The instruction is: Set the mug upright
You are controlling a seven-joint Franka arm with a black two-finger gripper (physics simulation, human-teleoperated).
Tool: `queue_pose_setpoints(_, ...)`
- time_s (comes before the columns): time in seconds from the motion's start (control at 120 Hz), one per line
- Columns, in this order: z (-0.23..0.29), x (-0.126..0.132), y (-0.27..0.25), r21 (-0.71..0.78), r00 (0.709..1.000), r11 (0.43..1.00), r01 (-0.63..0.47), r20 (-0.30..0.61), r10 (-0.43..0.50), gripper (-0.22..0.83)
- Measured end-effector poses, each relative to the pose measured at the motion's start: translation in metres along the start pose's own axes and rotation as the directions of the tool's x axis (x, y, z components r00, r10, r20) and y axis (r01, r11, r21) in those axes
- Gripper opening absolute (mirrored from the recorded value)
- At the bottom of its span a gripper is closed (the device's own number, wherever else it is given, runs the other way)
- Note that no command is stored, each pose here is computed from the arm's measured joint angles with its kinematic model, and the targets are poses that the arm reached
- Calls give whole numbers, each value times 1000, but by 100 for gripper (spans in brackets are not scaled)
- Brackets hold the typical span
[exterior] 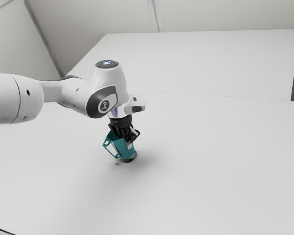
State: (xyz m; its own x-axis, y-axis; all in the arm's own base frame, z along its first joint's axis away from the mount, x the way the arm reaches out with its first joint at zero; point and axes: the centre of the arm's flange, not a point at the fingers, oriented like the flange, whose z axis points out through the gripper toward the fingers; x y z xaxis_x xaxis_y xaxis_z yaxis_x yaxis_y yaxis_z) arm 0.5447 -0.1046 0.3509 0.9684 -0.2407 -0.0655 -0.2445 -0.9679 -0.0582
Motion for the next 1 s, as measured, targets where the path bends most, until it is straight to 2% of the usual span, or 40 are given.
queue_pose_setpoints(0.058, 3, 0, 0, -1, 1000, 1000, 2, 4, -2, -13)
queue_pose_setpoints(0.25, 7, 1, 0, -5, 1000, 1000, 5, 12, -5, 27)
queue_pose_setpoints(0.417, 3, 1, 0, -5, 1000, 1000, 5, 5, -5, 46)
queue_pose_setpoints(0.642, -59, -1, 11, -2, 996, 1000, -10, -83, 10, 56)
queue_pose_setpoints(0.8, -122, 11, 14, -22, 991, 1000, -5, -131, 2, 59)
queue_pose_setpoints(1.0, -197, 16, 8, -57, 988, 998, 12, -153, -21, 61)
